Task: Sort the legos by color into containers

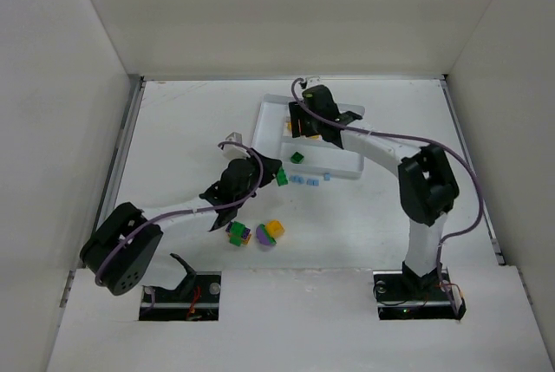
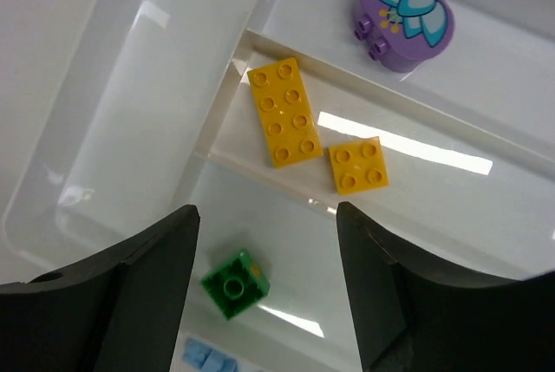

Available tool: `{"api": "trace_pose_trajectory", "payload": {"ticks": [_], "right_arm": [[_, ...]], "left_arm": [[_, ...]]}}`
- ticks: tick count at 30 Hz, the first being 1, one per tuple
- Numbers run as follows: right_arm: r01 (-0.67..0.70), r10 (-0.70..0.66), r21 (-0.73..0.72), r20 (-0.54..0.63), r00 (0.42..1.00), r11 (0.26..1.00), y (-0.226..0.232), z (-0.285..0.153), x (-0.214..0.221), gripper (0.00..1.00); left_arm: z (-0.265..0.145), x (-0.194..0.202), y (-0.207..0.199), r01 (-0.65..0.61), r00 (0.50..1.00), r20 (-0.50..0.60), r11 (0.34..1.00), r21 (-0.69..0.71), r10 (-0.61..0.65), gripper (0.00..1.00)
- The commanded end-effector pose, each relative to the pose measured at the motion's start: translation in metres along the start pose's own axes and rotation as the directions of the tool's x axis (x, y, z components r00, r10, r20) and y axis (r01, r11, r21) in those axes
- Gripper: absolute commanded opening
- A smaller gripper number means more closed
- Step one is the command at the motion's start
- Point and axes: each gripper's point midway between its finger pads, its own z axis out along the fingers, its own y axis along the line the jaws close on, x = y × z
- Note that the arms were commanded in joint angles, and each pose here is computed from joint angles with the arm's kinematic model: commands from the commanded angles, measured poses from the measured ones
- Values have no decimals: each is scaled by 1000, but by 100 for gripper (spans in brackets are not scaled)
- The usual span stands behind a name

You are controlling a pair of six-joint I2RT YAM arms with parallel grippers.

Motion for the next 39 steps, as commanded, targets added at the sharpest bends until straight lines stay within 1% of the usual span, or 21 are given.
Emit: {"api": "trace_pose_trajectory", "payload": {"ticks": [1,3,4,5,7,8,10,12,14,17,23,27,32,36,38,39], "right_arm": [[-87,92,-29,240,966,996,4,-54,-62,70],[-144,147,-31,290,946,989,-3,-72,-61,67],[-176,177,-33,313,933,984,-7,-81,-57,62],[-213,213,-37,337,917,976,-11,-89,-54,55],[-300,294,-47,383,876,953,-23,-110,-40,36],[-330,324,-57,399,858,942,-27,-118,-34,31],[-380,381,-92,423,822,920,-33,-134,-21,27],[-401,415,-129,432,801,907,-34,-147,-7,27],[-382,411,-156,417,811,911,-26,-157,11,30],[-373,409,-169,412,814,912,-22,-167,31,31],[-376,428,-204,440,790,904,-22,-176,38,30],[-366,430,-225,441,788,903,-17,-181,40,31],[-366,437,-240,454,776,899,-18,-188,38,32],[-355,428,-240,463,776,903,-19,-191,37,35],[-352,427,-243,465,776,904,-19,-192,37,37],[-342,418,-244,457,785,908,-17,-191,38,38]], "left_arm": [[10,-18,-37,-1,998,62,997,78,-4,17],[16,-17,-44,-13,998,62,997,81,8,17],[20,-16,-46,-18,998,64,997,80,13,17],[24,-16,-49,-22,998,68,997,80,17,17],[36,-12,-57,-26,997,72,996,80,21,17],[41,-11,-61,-29,997,72,996,84,23,17],[51,-8,-66,-34,997,70,996,84,28,17],[63,-7,-69,-38,995,93,997,74,31,17],[74,-9,-70,-37,991,129,998,55,30,17],[88,-9,-68,-31,985,169,999,26,26,17],[109,-8,-71,-44,960,276,998,-34,51,19],[125,0,-75,-73,952,293,996,-54,86,21],[135,8,-72,-99,947,298,991,-85,121,27],[134,7,-71,-91,947,300,992,-84,113,32],[128,1,-75,-97,946,303,992,-76,116,36],[123,-3,-76,-100,945,306,992,-73,118,37]]}}
